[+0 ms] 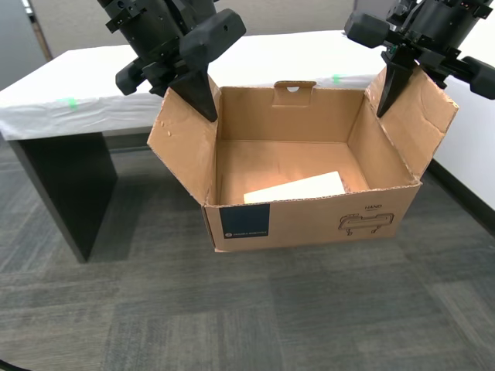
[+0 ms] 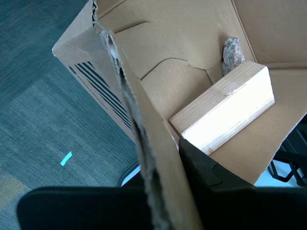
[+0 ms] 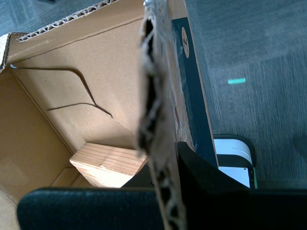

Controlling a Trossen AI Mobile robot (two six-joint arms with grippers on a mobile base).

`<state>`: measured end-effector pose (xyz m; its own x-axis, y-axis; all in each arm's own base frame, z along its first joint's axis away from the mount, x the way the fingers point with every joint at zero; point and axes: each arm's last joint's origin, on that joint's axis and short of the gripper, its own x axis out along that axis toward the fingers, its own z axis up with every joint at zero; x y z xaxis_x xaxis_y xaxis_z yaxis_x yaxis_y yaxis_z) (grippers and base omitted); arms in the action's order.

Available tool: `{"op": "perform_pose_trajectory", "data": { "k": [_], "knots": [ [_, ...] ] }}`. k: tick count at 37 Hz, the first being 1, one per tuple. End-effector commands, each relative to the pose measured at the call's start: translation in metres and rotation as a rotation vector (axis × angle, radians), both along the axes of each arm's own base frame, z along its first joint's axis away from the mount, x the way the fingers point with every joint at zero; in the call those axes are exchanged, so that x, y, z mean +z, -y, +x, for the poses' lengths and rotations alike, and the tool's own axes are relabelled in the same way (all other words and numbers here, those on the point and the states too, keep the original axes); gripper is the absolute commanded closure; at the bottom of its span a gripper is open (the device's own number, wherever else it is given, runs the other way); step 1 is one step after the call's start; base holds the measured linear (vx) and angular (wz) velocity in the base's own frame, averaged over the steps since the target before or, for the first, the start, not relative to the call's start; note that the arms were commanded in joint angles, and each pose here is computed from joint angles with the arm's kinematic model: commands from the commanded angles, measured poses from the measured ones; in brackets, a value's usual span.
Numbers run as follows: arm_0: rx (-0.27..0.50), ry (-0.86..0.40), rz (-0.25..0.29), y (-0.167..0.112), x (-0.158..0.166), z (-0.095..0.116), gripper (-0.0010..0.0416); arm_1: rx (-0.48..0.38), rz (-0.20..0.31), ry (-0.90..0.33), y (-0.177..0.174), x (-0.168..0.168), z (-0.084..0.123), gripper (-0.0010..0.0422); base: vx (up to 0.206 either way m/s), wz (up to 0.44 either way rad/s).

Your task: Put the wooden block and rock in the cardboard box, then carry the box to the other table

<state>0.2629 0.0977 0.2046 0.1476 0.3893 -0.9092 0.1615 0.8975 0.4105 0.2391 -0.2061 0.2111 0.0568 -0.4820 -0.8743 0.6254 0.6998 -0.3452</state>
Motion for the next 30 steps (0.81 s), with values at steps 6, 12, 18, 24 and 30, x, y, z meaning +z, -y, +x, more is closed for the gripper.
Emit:
{"op": "perform_pose_trajectory", "data": {
  "k": [6,12,18,24,30],
  "knots": [
    [0.017,0.015,0.015,-0.001,0.002,0.001,0.0407,-0.019,-0.019,-0.033,0.001,-0.001,-0.003,0.0413,0.164,0.122],
    [0.028,0.006,0.008,0.0,0.001,0.0,0.0407,-0.016,-0.003,-0.056,-0.002,-0.007,-0.006,0.0413,0.178,0.063],
    [0.027,0.008,0.009,-0.001,0.002,0.0,0.0407,-0.025,0.023,-0.082,-0.006,-0.018,-0.011,0.0413,0.18,0.104],
    [0.006,-0.003,0.012,-0.001,0.001,-0.001,0.0407,-0.069,0.03,-0.068,-0.008,-0.023,-0.013,0.0413,0.183,0.088],
    [-0.005,-0.006,0.014,-0.001,0.002,0.0,0.0407,-0.102,0.013,-0.026,-0.006,-0.019,-0.01,0.0413,0.186,0.036]
  ]
}}
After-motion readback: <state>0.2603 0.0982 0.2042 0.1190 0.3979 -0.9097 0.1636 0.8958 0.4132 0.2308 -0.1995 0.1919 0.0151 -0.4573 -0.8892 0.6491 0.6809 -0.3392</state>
